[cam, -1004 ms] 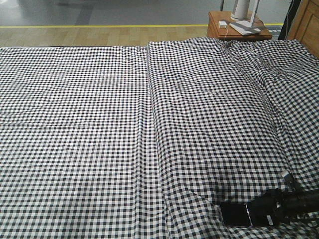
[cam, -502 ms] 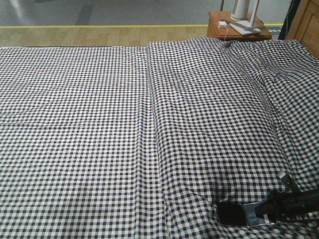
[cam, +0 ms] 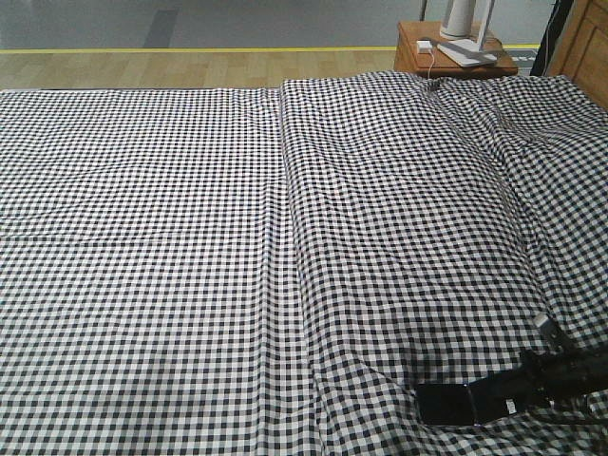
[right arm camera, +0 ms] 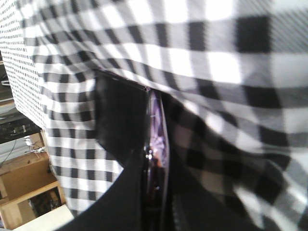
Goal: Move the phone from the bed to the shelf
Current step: 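Lower the right gripper onto the black phone and close on it, then lift the phone off the sheet with the right gripper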
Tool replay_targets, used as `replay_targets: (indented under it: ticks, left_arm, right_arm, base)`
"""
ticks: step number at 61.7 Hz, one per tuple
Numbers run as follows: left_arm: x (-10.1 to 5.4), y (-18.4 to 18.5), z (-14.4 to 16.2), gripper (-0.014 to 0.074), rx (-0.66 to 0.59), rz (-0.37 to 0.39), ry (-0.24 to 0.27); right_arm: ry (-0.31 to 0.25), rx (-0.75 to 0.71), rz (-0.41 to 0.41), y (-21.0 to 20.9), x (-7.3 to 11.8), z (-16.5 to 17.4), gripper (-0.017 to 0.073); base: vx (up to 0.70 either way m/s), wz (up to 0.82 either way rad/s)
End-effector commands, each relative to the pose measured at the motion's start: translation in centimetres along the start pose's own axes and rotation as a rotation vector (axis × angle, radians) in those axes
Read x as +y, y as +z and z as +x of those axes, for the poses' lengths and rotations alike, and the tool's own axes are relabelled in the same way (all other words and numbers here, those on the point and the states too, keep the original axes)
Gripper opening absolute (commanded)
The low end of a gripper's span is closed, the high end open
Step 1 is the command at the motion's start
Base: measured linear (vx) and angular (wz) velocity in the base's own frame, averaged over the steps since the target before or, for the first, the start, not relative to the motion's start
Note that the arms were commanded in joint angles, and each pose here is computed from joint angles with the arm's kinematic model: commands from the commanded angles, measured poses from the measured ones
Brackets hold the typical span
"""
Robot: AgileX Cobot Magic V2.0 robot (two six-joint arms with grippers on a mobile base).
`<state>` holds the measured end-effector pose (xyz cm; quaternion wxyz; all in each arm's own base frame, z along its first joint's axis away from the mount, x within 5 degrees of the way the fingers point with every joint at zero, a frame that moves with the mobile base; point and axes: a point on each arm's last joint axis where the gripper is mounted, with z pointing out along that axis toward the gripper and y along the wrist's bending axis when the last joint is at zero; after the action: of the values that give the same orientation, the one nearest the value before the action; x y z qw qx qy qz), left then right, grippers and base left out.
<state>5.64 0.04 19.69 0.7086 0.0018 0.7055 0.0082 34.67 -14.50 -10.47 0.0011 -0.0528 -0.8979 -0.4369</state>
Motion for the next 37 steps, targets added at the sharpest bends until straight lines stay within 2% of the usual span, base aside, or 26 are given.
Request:
replay_targets:
  ticks: [1, 18, 28, 37]
  left_arm:
    - [0.1, -0.2, -1.6, 0.0001, -0.107, -0.005, -0.018]
    - [0.1, -0.2, -1.6, 0.0001, -0.107, -0.005, -0.018]
    - [0.1, -0.2, -1.6, 0.0001, -0.107, -0.005, -0.018]
    - [0.1, -0.2, -1.6, 0.0001, -0.107, -0.005, -0.018]
  right_arm:
    - [-0.067, -0.008, -0.095, -2.9, 3.8, -0.8, -0.0003]
    - [-0.100, -0.048, -0.139, -4.0, 7.0, 0.8, -0.0003]
    - [-0.117, -0.074, -0.137, -5.3, 9.3, 1.3, -0.0003]
    - [-0.140, -0.114, -0.131, -7.0, 12.0, 1.8, -0.0003]
  base:
    - [0.00, 0.00]
    - [0.00, 0.00]
    - [0.00, 0.00]
    - [0.00, 0.00]
